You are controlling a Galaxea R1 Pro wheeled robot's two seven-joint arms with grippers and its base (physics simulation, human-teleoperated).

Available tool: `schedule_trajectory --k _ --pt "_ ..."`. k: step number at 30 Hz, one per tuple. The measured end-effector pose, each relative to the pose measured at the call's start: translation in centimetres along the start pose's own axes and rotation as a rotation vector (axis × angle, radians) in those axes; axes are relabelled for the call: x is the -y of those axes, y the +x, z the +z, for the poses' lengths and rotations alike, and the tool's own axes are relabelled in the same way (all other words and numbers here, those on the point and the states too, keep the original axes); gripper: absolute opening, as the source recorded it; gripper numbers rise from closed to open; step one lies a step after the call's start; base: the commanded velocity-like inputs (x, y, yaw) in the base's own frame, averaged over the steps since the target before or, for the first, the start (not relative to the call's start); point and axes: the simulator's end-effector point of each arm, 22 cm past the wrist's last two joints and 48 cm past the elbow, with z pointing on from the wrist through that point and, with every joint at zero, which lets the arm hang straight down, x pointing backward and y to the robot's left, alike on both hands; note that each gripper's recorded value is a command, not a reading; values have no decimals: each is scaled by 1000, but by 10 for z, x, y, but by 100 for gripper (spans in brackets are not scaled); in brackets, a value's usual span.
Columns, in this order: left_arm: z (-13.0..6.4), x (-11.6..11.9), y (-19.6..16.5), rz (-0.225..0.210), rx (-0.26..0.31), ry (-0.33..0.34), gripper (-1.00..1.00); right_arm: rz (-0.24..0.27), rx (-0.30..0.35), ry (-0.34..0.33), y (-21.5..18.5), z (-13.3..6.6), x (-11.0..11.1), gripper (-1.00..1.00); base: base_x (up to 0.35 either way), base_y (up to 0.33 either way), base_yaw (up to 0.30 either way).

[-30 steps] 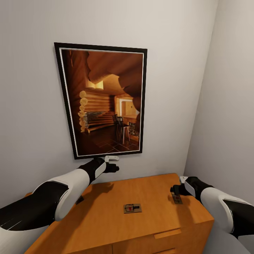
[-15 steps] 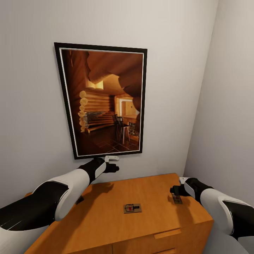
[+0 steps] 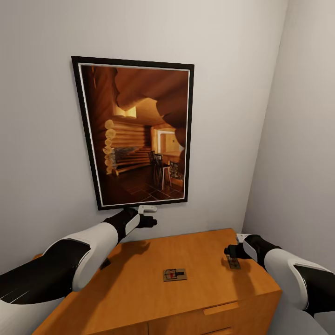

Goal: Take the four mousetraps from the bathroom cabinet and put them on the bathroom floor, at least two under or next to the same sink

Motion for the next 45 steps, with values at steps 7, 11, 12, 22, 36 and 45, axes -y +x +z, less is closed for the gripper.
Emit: schedule_trajectory --k 7,11,12,22,36,45 --pt "0 0 0 0 0 0 100 1 -5 1 1 0 1 100 0 0 0" --pt "0 0 0 0 0 0 100 1 -8 1 2 0 1 100 0 0 0" --pt "0 0 0 0 0 0 100 1 -9 1 2 0 1 100 0 0 0" --pt "0 0 -1 2 2 -1 100 1 -12 4 3 0 2 100 0 0 0" --pt "-1 -1 -2 2 2 -7 100 7 -82 9 18 -1 6 100 0 0 0" --pt "-1 -2 -2 3 4 -10 100 9 -122 10 26 -3 6 100 0 0 0"
